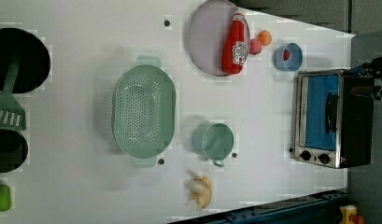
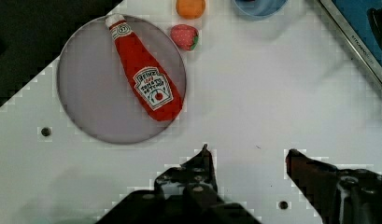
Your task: Flap open oven.
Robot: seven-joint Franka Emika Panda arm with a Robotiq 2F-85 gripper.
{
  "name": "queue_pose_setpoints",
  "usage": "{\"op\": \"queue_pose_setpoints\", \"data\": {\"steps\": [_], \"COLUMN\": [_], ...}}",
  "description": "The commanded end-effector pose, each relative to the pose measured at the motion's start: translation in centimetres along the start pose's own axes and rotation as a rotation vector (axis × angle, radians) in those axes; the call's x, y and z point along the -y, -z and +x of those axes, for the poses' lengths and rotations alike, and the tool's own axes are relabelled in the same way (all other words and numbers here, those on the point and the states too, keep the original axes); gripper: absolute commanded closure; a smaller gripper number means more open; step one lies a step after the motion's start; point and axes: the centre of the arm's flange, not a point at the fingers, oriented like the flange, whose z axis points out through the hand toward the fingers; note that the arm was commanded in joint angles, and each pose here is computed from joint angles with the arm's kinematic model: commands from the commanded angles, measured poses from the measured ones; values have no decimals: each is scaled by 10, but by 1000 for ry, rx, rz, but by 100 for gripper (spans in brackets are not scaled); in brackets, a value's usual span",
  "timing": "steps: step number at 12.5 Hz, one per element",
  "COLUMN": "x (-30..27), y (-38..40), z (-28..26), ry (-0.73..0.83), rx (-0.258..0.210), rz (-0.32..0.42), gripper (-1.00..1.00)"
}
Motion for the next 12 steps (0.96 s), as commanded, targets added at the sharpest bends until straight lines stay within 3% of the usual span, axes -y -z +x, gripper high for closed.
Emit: {"op": "queue_pose_setpoints", "data": {"steps": [1, 3, 5, 6, 12], "x": [-107, -107, -107, -107, -110], "y": [76, 76, 76, 76, 69], "z": [-67, -66, -67, -67, -65], "ry": [-177, -177, -177, -177, -182], "rx": [25, 25, 25, 24, 37], "rz": [-4, -4, -4, -4, -14], "gripper": [-59, -100, -100, -90, 56]}}
